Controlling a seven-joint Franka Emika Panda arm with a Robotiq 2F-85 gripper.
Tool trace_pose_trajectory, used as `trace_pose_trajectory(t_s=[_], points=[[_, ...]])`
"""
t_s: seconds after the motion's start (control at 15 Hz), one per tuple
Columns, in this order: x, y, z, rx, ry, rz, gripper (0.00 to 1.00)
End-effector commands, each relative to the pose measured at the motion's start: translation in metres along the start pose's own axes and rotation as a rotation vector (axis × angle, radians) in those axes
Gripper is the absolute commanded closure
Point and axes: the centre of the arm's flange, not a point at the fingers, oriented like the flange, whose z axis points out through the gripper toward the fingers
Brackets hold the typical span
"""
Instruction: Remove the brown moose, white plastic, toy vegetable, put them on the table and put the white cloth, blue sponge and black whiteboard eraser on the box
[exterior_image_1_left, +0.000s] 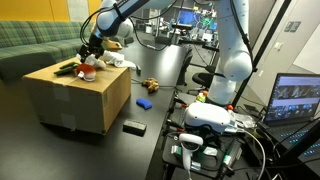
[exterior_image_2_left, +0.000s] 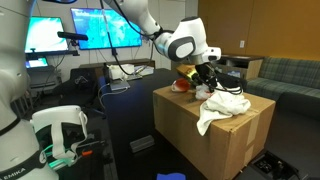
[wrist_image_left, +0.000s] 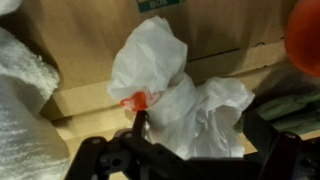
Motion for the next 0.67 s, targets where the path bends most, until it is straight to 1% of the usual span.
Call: trace_pose_trajectory(t_s=[0.0,0.13,0.27,0.33,0.4,0.6], points=[[0.023,0.010,0.020,0.001,0.008,-0.007,0.00],[0.025,0.014,0.025,-0.003,0.007,-0.001,0.00],[0.027,0.017,0.029,-0.011,0.009,0.004,0.26],[0.029,0.019,0.029,-0.012,0.010,0.007,0.32],[0.029,0.021,0.029,-0.017,0.014,0.010,0.42],[0.032,0.025,0.021,-0.022,0.020,0.015,0.65]])
